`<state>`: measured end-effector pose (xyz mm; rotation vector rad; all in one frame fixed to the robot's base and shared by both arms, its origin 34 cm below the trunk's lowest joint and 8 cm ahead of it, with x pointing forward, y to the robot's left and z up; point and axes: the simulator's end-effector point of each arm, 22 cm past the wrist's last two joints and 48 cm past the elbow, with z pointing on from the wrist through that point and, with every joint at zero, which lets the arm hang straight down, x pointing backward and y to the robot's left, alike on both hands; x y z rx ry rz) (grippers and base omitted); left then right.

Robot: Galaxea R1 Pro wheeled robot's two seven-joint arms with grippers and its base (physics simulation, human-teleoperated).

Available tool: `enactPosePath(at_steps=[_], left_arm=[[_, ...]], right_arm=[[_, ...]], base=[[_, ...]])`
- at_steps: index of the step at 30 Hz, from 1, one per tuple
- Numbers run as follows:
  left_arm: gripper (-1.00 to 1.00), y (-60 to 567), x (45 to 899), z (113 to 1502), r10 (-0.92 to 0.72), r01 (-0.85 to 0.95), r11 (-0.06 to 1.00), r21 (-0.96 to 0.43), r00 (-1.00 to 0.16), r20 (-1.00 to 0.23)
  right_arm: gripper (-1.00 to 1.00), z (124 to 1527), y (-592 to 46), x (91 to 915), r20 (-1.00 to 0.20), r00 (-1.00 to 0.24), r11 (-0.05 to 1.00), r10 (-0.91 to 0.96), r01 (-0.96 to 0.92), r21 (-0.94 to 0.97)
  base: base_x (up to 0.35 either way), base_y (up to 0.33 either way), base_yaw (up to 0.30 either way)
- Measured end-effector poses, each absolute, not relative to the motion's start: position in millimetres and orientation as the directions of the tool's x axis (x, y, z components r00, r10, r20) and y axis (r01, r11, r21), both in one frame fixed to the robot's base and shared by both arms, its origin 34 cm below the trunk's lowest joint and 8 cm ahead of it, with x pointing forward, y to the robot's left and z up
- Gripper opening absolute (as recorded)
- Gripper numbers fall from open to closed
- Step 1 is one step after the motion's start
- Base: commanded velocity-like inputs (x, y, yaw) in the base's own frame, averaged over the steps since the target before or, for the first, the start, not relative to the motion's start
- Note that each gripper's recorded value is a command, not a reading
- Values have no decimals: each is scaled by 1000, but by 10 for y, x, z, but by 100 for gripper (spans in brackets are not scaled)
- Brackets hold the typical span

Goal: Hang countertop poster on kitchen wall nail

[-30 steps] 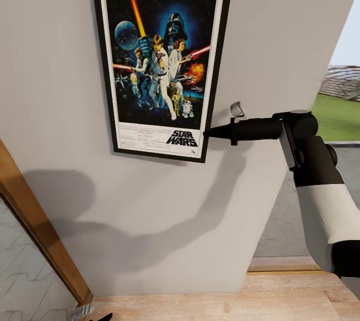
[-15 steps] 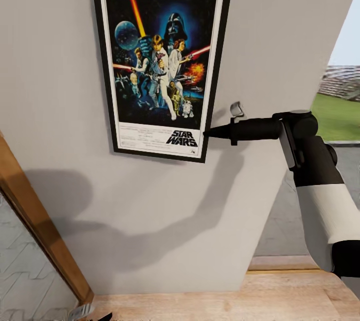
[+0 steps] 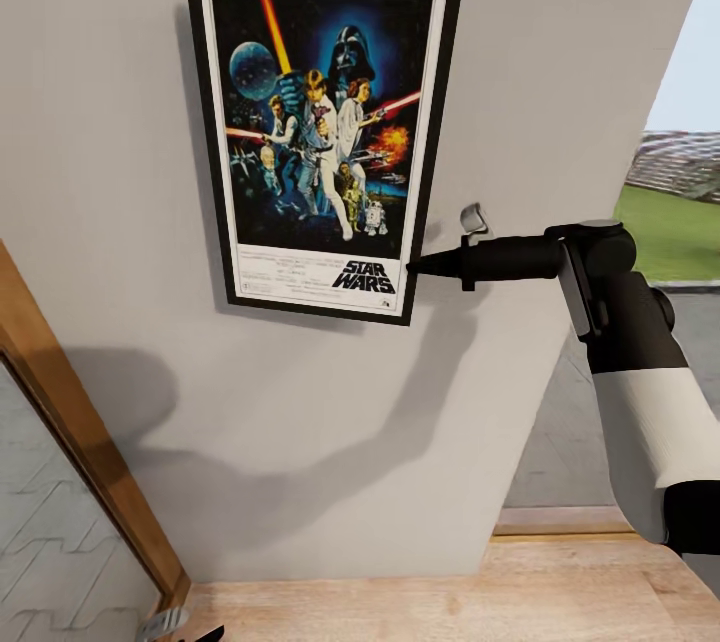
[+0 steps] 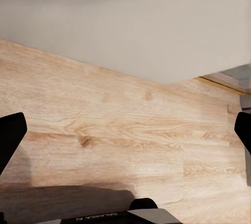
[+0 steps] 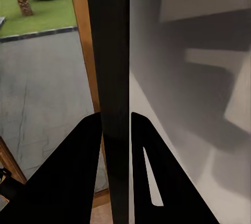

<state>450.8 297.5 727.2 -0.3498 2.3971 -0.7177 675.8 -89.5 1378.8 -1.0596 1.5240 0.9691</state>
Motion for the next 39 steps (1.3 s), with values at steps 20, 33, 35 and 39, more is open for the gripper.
enactPosePath(at_steps=[20, 33, 35, 39], left_arm=[[100, 2978, 4509, 7272, -402, -75, 819, -569, -782, -476], [100, 2978, 4509, 7272, -402, -75, 819, -569, -782, -476], [100, 2976, 4509, 7272, -402, -75, 819, -569, -782, -476], [100, 2977, 4508, 7272, -402, -75, 819, -569, -782, -476]], right_arm=[[-100, 13787, -896, 6758, -982, -116, 295, -151, -953, 67], [-100, 13788, -896, 6758, -982, -116, 295, -151, -953, 67], [-100, 13788, -896, 6758, -982, -116, 295, -151, -953, 67], [-100, 13788, -895, 6758, -982, -116, 295, -151, -953, 67]], base=[[-1, 61, 0], [0, 92, 0], [0, 127, 0], [0, 61, 0]])
